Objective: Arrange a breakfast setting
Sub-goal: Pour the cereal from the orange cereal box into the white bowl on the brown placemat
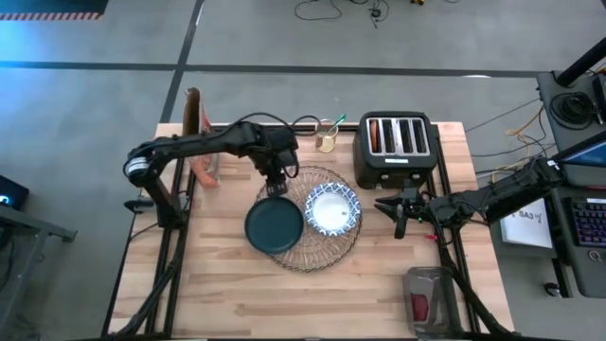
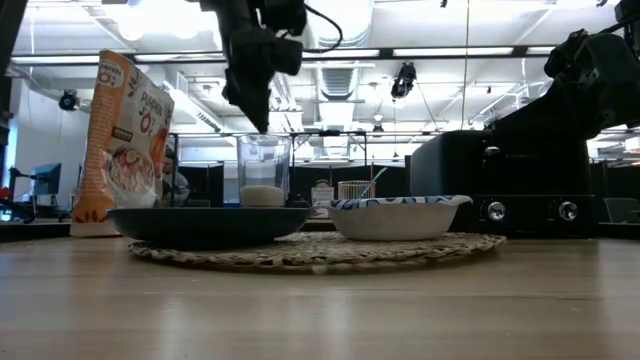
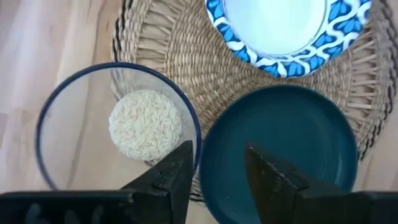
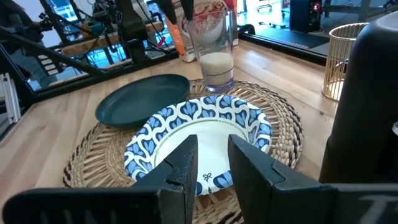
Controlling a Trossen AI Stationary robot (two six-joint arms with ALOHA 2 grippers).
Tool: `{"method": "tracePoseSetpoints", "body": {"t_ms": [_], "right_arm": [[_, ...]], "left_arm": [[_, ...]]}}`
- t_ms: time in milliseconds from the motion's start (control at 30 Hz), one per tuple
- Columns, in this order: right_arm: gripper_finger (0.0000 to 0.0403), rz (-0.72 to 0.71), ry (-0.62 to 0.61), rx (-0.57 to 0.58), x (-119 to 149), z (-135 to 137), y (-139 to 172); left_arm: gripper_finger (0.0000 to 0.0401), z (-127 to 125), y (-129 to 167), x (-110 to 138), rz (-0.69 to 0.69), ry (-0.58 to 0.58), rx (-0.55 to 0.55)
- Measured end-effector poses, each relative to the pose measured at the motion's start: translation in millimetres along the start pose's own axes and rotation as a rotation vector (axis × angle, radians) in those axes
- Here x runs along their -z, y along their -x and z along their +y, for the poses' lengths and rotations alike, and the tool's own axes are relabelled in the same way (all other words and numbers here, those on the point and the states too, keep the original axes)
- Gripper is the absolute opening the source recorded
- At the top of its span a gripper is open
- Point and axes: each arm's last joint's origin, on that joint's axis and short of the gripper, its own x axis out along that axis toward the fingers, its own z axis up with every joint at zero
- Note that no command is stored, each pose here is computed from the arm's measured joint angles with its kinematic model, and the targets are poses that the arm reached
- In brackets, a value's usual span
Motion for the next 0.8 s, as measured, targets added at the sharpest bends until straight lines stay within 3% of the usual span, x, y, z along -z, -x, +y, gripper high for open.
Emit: {"method": "tracePoseSetpoints", "body": {"t_ms": [333, 467, 633, 800], "right_arm": [[0.0079, 0.0, 0.0, 0.0, 0.1, 0.0, 0.0], [0.0079, 0.0, 0.0, 0.0, 0.0, 0.0, 0.0], [0.0079, 0.0, 0.0, 0.0, -0.1, 0.0, 0.0], [0.0079, 0.0, 0.0, 0.0, 0.0, 0.0, 0.0]], "left_arm": [[0.0127, -7.9, 47.2, 14.6, -0.136, -0.009, 0.0], [0.0127, -14.3, 62.7, 22.4, -0.181, 0.04, 0.009], [0.0127, -23.8, 92.4, 40.9, -0.307, 0.038, 0.015], [0.0127, -40.1, 103.6, 67.7, -0.443, 0.023, 0.081]]}}
